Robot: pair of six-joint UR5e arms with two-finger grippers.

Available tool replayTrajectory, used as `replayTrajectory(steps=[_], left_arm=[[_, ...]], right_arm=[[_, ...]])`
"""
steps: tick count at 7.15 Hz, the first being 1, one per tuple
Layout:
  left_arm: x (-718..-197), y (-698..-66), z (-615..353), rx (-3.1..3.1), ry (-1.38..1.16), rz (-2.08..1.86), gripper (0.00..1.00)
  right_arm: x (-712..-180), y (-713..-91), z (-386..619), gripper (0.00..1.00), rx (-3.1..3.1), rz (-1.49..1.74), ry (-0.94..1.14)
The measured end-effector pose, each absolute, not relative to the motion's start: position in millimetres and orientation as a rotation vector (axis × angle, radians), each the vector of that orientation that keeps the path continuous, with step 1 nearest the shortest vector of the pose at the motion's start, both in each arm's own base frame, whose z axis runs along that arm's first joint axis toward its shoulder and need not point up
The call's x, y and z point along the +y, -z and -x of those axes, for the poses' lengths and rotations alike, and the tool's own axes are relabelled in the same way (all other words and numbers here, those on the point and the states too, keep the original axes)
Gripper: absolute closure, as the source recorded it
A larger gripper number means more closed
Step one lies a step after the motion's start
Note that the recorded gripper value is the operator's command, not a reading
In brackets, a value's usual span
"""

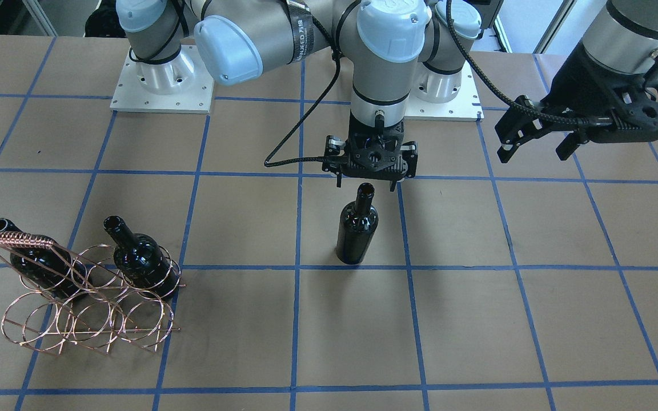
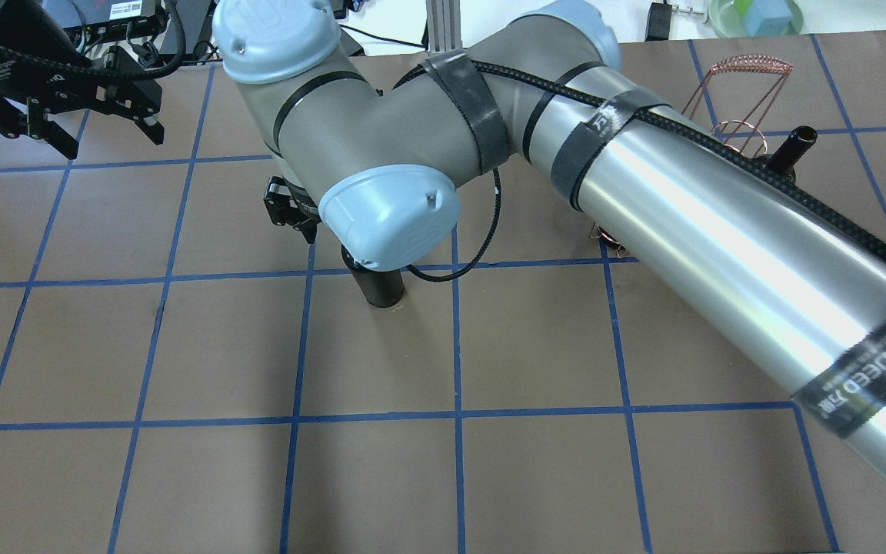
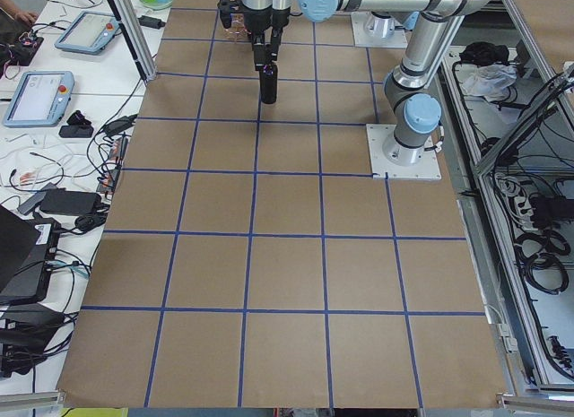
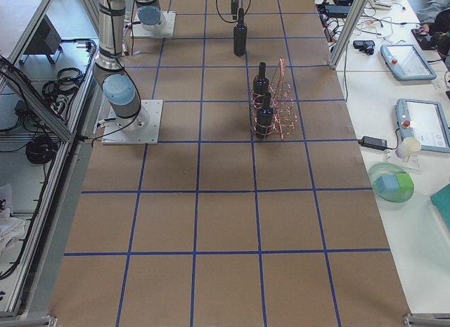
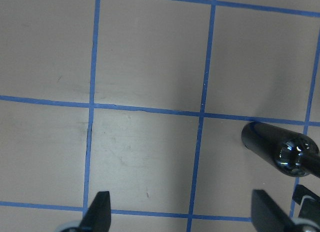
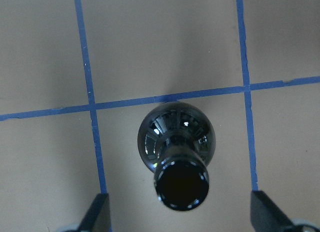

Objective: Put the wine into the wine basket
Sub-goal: 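Lower the right gripper over the standing bottle and grasp its neck, then lift the bottle with the right gripper and carry it to the rack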

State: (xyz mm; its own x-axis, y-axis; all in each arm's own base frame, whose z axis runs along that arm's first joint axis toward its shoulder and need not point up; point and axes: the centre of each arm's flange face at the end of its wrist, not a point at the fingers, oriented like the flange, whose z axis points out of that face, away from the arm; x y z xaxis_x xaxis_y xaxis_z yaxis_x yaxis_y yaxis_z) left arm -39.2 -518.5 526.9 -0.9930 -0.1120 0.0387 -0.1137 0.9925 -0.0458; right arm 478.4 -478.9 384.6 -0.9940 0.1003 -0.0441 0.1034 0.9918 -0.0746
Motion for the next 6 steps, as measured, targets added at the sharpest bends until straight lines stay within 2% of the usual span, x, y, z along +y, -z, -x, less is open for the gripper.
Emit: replayTrajectory(steps=[1,2,4,6], left_arm=[[-516,-527,39,-3.101,-0.075,-0.179,0.00],[-514,-528,40,-3.103,-0.076,-0.181,0.00],[-509,-526,40,-3.105,-0.066,-0.183,0.00],[-502,-526,42,-3.109,-0.065,-0.171,0.00]], right_arm=[[-483,-381,-476,0.02,3.099,-0.144,0.121],[-487,-379,-474,0.15,3.102,-0.129,0.119],[-491,-376,-472,0.22,3.102,-0.106,0.125],[-495,-373,-473,0.25,3.094,-0.088,0.145]])
